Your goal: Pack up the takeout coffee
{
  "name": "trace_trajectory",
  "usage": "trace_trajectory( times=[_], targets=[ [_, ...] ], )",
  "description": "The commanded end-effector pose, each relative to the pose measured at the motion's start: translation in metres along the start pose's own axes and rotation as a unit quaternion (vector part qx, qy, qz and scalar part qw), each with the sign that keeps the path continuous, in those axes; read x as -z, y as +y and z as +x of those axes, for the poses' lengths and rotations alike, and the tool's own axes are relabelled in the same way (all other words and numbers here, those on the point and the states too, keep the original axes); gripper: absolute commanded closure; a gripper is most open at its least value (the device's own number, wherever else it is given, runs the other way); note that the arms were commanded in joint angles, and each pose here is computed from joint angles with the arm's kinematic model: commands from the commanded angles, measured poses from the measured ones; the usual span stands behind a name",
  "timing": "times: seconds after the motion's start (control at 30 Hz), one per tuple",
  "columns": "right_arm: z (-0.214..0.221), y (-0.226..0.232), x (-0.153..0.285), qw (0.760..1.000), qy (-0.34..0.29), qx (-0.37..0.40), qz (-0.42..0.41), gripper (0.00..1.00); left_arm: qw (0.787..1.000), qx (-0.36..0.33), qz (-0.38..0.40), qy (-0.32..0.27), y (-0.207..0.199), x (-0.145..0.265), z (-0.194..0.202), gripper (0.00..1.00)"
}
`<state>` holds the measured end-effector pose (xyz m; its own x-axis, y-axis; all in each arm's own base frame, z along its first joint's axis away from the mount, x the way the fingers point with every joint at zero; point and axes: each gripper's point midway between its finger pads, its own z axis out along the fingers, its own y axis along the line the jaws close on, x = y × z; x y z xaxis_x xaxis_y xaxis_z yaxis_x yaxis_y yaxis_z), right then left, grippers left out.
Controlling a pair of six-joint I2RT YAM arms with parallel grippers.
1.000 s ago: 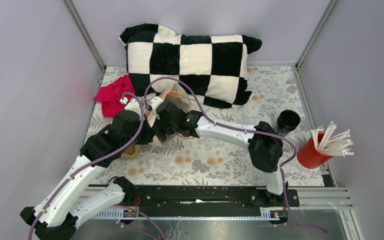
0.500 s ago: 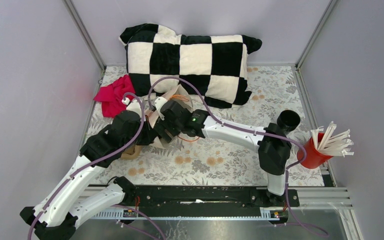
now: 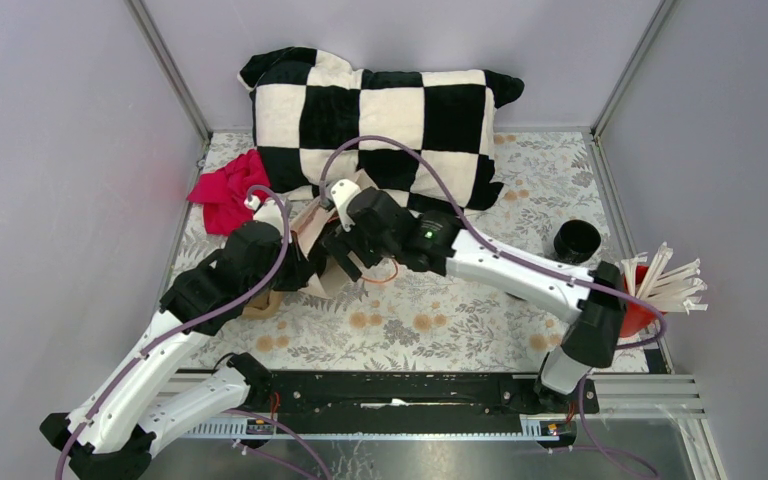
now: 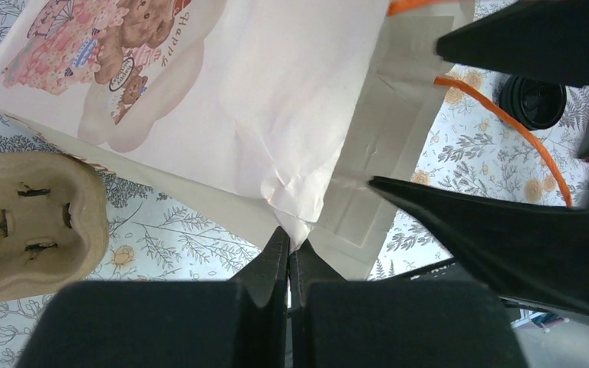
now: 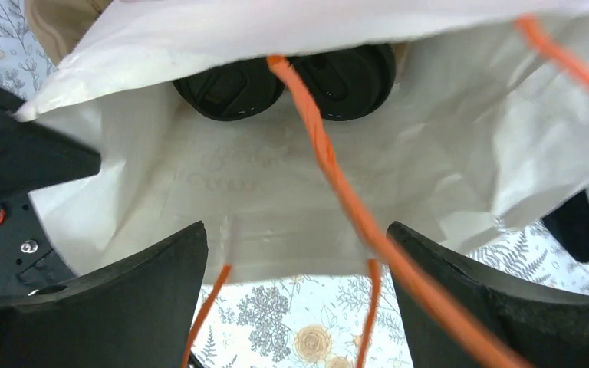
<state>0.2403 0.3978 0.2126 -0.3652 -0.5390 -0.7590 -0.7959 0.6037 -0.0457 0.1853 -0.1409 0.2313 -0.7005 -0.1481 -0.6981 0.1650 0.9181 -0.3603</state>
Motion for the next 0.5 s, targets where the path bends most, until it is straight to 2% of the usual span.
trace_trajectory(
  times=[0.0,0.23,0.33,0.47],
  targets=[
    [-0.015,-0.021,0.051,0.998,-0.032,-0.033,0.036,0.09,1.0,0.006,0.008,-0.005,-0.003,0.0,-0.001,1.0],
    [-0.032,-0.063,0.086,0.989,-0.069,-0.105,0.076,0.08,1.0,0.008,0.006,-0.003,-0.002,0.001,0.0,1.0],
    [-0.046,-0.063,0.1,0.988,-0.098,-0.098,0.066,0.06,1.0,0.007,0.004,-0.003,-0.002,0.0,-0.001,1.0],
    [-0.037,-0.055,0.102,0.99,-0.085,-0.104,0.045,0.05,1.0,0.005,0.004,-0.002,-0.005,-0.001,-0.005,1.0]
  ],
)
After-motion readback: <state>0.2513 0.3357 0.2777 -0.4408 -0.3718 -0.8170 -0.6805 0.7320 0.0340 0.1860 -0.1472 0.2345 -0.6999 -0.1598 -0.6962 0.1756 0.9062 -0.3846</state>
